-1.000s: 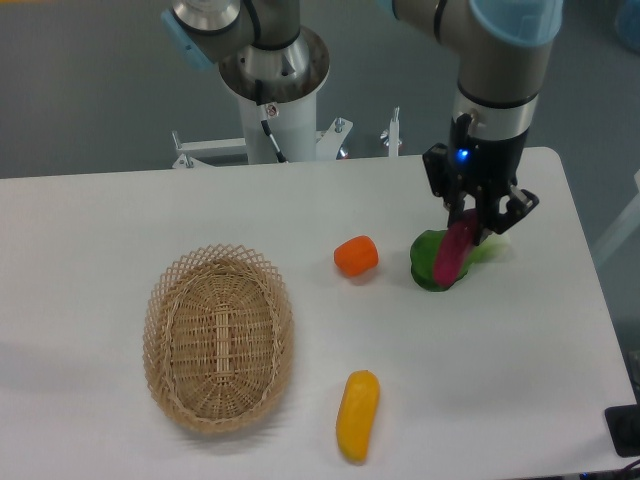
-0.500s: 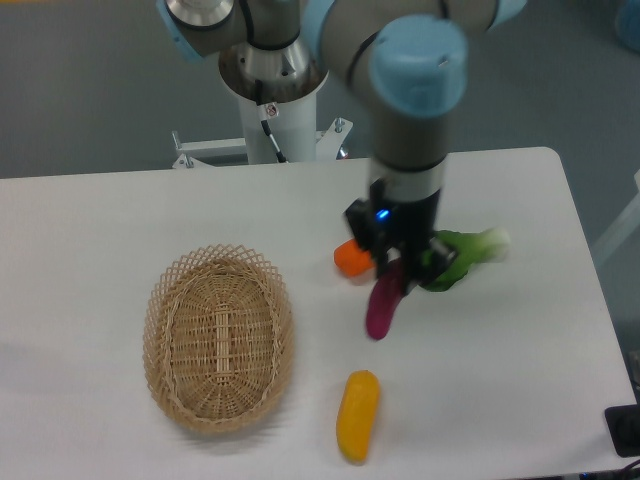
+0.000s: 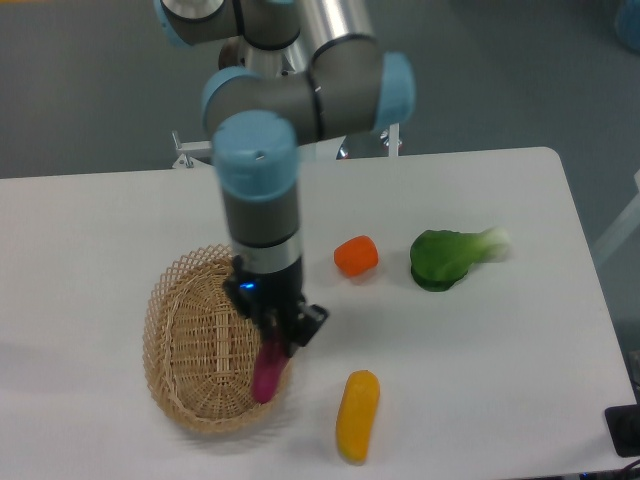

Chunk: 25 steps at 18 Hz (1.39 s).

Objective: Place the sweet potato in the basket
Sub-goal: 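Carry the held sweet potato over to the wicker basket, then lower the sweet potato into the basket and open the gripper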

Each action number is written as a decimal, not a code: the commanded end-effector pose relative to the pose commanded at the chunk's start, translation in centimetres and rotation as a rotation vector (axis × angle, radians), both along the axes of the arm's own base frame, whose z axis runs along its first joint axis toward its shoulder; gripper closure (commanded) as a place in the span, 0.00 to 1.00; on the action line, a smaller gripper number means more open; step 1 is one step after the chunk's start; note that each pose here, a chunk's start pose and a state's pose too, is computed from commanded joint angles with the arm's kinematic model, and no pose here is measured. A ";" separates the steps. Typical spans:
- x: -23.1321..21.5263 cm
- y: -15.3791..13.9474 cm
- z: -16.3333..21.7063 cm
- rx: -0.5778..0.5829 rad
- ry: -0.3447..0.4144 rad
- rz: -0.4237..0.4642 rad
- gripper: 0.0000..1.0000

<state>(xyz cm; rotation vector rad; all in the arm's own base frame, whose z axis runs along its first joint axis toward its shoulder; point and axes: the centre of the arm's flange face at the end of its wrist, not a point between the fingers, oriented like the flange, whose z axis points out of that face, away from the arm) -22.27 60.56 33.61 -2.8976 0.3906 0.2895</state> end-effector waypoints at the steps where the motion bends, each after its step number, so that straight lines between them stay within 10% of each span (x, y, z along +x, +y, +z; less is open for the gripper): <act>1: 0.8 -0.4 -1.5 -0.035 0.000 -0.035 0.66; 7: 3.9 -1.9 -5.9 -0.137 -0.011 -0.206 0.66; 20: 4.9 -1.0 -10.7 -0.197 -0.023 -0.235 0.59; 23: 4.8 -0.8 -10.4 -0.191 -0.019 -0.233 0.38; 25: 4.6 -0.5 -9.8 -0.181 -0.012 -0.231 0.00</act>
